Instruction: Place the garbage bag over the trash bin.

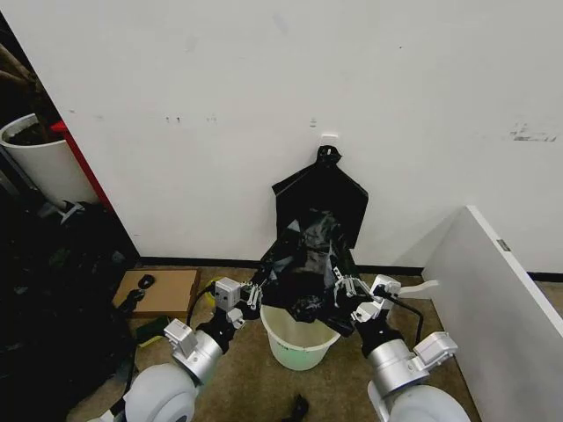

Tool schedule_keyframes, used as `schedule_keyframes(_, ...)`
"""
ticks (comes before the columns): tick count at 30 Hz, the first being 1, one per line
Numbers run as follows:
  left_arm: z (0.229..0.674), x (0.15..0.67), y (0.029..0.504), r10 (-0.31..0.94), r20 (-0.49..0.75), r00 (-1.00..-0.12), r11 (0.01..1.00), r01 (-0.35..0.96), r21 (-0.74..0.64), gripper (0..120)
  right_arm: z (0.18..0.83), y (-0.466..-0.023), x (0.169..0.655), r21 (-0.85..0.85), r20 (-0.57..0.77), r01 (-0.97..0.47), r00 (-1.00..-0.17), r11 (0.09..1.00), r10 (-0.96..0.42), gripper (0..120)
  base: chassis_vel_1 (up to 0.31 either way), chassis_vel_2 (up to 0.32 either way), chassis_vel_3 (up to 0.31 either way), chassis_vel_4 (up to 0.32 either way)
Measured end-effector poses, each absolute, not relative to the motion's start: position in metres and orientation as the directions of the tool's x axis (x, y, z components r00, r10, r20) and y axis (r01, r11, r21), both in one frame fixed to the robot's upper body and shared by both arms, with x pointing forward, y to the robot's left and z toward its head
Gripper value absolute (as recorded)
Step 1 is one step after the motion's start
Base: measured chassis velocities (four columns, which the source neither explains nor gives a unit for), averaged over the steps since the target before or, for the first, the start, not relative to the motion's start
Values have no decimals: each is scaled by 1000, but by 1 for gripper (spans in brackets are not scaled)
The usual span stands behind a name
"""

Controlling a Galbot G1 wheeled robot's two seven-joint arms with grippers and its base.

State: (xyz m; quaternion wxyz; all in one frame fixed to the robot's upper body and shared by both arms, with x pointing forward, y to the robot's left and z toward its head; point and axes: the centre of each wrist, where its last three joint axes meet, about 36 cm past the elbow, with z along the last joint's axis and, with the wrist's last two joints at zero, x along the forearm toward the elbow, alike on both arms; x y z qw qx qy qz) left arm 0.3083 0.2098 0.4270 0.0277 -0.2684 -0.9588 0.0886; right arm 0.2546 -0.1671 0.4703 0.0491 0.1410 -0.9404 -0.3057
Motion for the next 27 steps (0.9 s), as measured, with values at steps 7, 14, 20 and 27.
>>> schedule_keyframes(7, 404, 318, 214, 479, 6, -878, 862, 469, -191, 0, 434, -154, 270, 621, 25, -195, -963, 759, -268, 0, 0, 0, 0, 0)
schedule_keyframes(14, 380, 315, 197, 461, 26, -887, 861, 441, -253, 0, 414, -142, 281, 615, 41, -169, -969, 770, -245, 0, 0, 0, 0, 0)
schedule_keyframes(20, 367, 311, 181, 463, 43, -885, 852, 431, -297, 0, 401, -155, 267, 585, 91, -127, -971, 801, -221, 0, 0, 0, 0, 0)
schedule_keyframes(27, 355, 307, 177, 467, 81, -881, 853, 424, -304, 0, 391, -162, 258, 578, 145, -73, -971, 813, -190, 0, 0, 0, 0, 0)
